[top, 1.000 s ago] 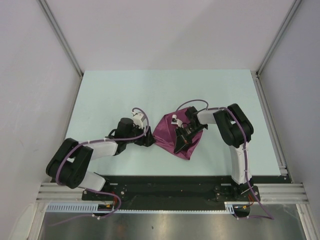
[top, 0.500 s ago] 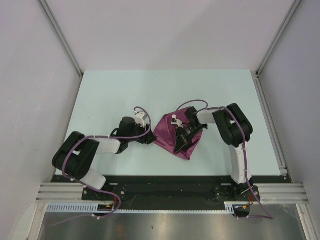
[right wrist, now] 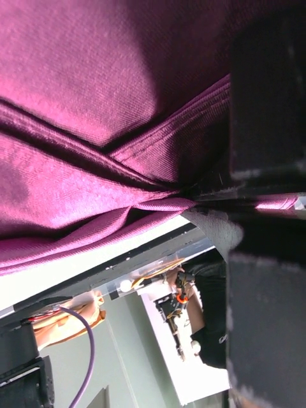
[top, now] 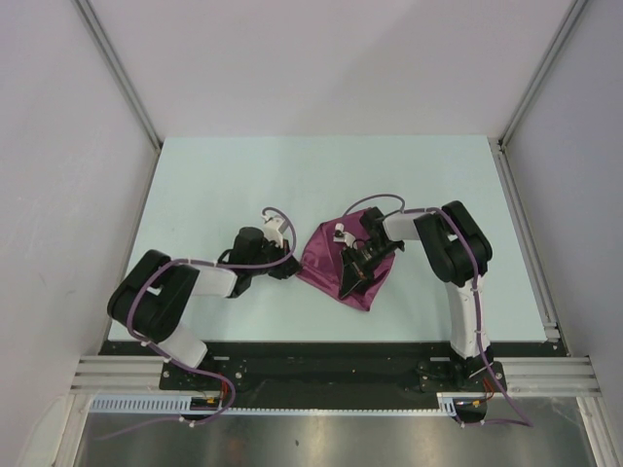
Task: Fold the napkin, place the utensils inside, and roll it up
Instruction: Roll the napkin at the center of the board.
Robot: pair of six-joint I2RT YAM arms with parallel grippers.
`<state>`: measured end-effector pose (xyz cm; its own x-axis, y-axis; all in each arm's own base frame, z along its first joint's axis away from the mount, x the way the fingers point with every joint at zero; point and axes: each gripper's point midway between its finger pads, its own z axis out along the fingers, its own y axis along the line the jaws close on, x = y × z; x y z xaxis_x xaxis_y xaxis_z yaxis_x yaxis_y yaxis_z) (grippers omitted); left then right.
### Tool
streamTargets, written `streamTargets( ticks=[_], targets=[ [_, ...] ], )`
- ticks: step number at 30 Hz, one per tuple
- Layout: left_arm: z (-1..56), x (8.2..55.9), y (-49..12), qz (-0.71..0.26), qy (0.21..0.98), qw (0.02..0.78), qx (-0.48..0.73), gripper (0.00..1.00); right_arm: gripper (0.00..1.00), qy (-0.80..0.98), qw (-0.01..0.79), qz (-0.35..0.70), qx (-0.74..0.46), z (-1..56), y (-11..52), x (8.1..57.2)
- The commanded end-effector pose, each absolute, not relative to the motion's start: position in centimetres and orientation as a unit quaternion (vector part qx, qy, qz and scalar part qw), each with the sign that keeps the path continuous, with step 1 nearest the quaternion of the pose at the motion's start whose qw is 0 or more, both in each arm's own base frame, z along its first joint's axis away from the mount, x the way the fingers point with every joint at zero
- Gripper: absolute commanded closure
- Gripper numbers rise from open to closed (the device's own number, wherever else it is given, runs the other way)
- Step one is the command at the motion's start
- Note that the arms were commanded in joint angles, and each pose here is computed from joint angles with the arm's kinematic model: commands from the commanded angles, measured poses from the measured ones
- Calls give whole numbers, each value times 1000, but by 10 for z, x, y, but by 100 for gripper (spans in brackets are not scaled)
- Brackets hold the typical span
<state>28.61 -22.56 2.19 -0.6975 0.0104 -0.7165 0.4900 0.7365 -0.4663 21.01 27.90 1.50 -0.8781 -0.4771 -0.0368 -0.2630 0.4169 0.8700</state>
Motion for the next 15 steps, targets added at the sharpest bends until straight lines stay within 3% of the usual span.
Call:
streamTargets(
  ticks=[1, 7, 12, 15],
  targets=[
    [30, 295, -232, -344, 852, 363, 154, 99, 83, -858, 78, -456, 224, 15, 273, 229],
    [31, 295, -230, -332, 862, 347, 165, 100, 64, -869, 14, -437, 232, 52, 269, 251],
    [28, 296, -229, -320, 874, 328, 163, 100, 59, -883, -107, -375, 262, 93, 266, 276],
    [29, 296, -228, -317, 876, 324, 162, 100, 57, -881, -121, -360, 280, 105, 274, 263]
  ],
)
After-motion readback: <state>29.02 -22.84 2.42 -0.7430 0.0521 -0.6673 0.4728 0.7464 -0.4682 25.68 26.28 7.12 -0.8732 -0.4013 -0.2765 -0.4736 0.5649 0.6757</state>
